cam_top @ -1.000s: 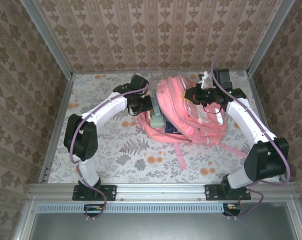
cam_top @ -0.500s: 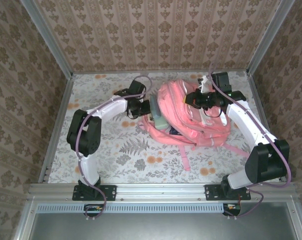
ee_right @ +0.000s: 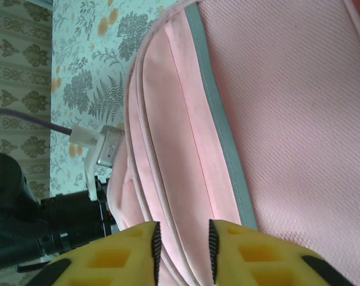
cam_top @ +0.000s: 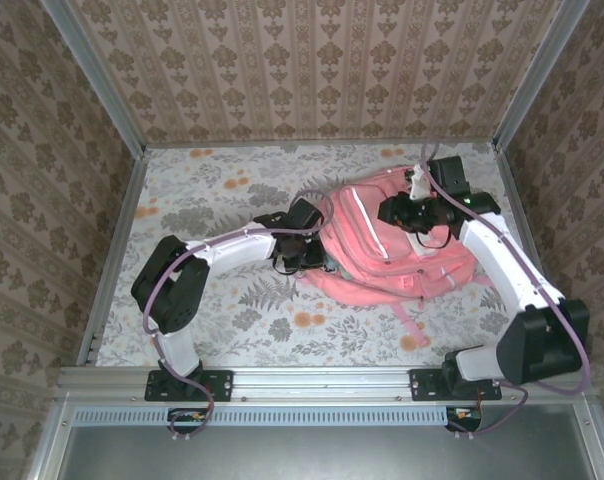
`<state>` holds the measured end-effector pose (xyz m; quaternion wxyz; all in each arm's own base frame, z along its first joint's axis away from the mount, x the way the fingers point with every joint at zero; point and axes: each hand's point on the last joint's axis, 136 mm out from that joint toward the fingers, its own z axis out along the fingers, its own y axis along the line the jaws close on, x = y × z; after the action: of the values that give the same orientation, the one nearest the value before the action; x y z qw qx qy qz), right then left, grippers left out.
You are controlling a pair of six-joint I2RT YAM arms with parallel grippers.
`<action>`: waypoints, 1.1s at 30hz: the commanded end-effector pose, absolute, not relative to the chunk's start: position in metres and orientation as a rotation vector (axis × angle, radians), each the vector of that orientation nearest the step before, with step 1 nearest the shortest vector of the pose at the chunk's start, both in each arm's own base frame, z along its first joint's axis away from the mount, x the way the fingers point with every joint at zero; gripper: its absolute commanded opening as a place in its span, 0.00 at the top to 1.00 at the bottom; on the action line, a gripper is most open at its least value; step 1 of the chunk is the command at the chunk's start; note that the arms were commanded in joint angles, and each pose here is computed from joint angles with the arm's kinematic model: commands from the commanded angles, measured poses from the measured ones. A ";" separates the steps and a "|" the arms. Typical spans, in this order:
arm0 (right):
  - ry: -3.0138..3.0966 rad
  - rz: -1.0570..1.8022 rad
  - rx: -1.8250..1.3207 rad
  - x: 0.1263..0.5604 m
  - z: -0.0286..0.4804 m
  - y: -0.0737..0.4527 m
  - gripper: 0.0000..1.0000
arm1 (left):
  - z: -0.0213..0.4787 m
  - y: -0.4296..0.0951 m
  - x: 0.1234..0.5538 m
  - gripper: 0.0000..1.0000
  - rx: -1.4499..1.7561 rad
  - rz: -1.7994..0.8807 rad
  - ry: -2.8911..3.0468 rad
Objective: Pack the student bag
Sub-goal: Place the loose stationery in the student bag, then rotate the student bag at the center of the table.
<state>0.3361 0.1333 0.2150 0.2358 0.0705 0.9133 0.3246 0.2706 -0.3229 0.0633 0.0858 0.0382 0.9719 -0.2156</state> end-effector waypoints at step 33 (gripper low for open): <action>2.618 0.564 0.705 0.208 0.092 0.091 0.55 | 0.122 -0.266 0.382 0.15 0.045 -0.688 2.739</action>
<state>0.2115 0.1019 0.0976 0.1799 0.2226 0.9318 0.2230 0.3665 -0.2651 0.0951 0.1259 0.0099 0.9668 -0.2220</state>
